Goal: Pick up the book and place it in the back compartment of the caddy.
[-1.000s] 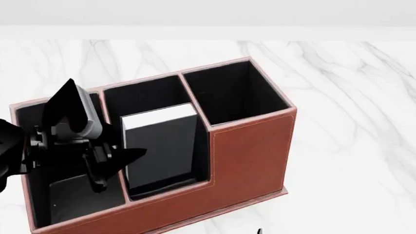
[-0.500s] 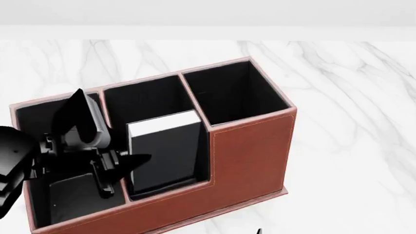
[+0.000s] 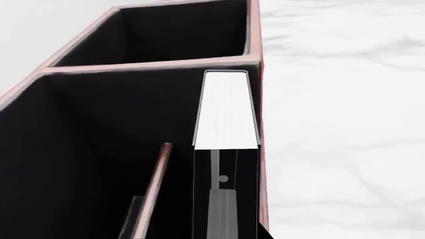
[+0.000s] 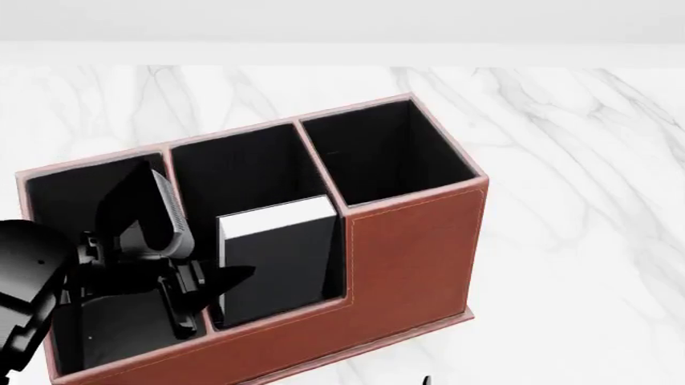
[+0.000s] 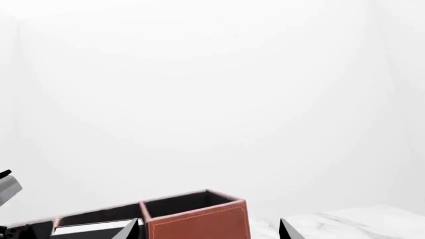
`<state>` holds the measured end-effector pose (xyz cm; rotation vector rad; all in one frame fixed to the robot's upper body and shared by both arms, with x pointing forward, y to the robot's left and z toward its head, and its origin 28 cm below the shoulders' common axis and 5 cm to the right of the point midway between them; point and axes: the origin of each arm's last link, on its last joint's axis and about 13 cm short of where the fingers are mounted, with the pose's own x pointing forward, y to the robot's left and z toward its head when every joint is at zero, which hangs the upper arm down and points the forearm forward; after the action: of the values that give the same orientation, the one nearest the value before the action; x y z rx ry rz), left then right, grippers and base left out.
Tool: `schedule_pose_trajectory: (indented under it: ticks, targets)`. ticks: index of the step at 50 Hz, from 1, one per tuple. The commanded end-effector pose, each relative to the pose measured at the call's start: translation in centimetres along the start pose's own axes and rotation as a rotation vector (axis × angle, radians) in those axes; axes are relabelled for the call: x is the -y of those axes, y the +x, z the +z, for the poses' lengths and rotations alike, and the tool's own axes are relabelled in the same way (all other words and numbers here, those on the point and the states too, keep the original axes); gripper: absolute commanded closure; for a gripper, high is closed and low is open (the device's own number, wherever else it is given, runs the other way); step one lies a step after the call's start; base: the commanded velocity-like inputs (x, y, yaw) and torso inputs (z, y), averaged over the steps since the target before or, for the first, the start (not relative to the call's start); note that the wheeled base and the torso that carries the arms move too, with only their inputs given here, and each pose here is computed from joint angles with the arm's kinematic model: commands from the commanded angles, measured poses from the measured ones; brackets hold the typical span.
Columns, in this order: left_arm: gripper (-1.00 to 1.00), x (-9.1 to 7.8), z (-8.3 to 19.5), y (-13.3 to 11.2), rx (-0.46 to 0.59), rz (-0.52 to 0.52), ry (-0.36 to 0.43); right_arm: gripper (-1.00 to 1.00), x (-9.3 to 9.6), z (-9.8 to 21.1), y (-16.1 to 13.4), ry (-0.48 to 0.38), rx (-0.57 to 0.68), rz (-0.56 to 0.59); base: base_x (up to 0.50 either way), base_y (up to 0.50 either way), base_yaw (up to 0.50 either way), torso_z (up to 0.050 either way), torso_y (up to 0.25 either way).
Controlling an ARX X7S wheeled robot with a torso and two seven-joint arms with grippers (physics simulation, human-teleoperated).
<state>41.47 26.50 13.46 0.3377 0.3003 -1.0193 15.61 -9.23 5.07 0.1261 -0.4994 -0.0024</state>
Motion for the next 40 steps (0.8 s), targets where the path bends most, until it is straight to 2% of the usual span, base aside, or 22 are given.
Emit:
schedule_pose_trajectory:
  ticks: [1, 23, 37, 38, 40]
  targets:
    - [1.0, -0.1, 0.2, -0.1, 0.11, 0.067, -0.063, -1.0, 0.0, -0.1, 0.0, 0.0, -0.001, 0.001, 0.0, 0.0, 0.0, 0.0, 0.0]
    - [1.0, 0.1, -0.7, -0.1, 0.078, 0.066, -0.083, -1.0, 0.0, -0.1, 0.0, -0.001, -0.003, -0.002, 0.0, 0.0, 0.0, 0.0, 0.001]
    - [1.0, 0.6, -1.2, 0.2, 0.046, 0.047, -0.135, -1.0, 0.0, 0.0, 0.1, 0.001, -0.003, -0.005, 0.0, 0.0, 0.0, 0.0, 0.001]
    - [-1.0, 0.5, -1.1, 0.2, 0.051, 0.058, -0.133, -1.0, 0.1, -0.1, 0.1, 0.002, -0.005, -0.006, 0.0, 0.0, 0.0, 0.0, 0.0]
    - [-1.0, 0.4, -1.0, 0.1, 0.06, 0.049, -0.134, -1.0, 0.0, -0.1, 0.1, 0.002, -0.005, -0.005, 0.0, 0.0, 0.0, 0.0, 0.0]
